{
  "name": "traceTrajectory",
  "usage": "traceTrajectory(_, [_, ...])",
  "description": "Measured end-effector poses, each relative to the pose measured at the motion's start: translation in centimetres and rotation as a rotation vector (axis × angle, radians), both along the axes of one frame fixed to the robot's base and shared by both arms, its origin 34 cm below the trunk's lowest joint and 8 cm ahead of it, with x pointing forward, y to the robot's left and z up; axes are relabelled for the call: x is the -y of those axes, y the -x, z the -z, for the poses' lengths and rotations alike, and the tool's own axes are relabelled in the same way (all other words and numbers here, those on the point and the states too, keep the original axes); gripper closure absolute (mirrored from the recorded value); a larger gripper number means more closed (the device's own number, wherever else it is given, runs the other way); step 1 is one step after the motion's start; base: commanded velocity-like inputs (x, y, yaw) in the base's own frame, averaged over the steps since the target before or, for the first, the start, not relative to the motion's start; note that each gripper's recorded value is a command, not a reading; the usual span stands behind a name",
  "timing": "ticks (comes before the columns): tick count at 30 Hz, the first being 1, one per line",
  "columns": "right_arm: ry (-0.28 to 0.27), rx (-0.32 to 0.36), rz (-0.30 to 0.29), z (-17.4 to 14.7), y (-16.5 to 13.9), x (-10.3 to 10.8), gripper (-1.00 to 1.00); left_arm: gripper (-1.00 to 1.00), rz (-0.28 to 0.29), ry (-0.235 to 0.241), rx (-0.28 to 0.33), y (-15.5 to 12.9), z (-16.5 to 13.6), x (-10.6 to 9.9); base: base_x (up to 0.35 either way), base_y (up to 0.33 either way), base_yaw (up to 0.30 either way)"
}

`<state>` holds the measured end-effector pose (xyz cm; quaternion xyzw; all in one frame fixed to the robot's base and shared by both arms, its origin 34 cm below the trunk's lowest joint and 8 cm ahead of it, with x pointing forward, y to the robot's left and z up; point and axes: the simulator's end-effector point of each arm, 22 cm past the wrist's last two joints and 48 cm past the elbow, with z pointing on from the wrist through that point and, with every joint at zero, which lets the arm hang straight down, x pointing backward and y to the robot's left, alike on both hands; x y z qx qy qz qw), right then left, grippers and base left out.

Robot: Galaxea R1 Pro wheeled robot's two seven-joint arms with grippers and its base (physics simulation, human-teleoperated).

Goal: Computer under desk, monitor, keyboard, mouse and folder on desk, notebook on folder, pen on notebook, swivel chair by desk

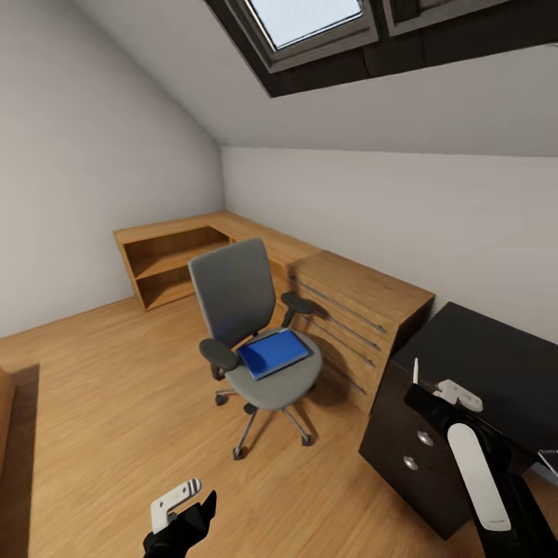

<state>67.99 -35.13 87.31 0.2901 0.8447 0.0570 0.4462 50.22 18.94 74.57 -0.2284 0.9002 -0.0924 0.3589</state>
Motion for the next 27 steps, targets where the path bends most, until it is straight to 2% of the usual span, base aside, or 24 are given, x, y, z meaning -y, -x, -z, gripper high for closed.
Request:
traceTrajectory(14, [0.002, 0.002, 0.002, -2.1, 0.1, 0.1, 1.00, -1.00, 0.000, -0.001, 0.000, 0.1, -2.0, 0.0, 0.000, 0.000, -0.017])
traceTrajectory(27, [0.003, 0.011, 0.003, -4.4, 0.3, 0.2, 1.00, -1.00, -0.003, -0.003, 0.013, 0.1, -4.2, -0.1, 0.000, 0.000, -0.180])
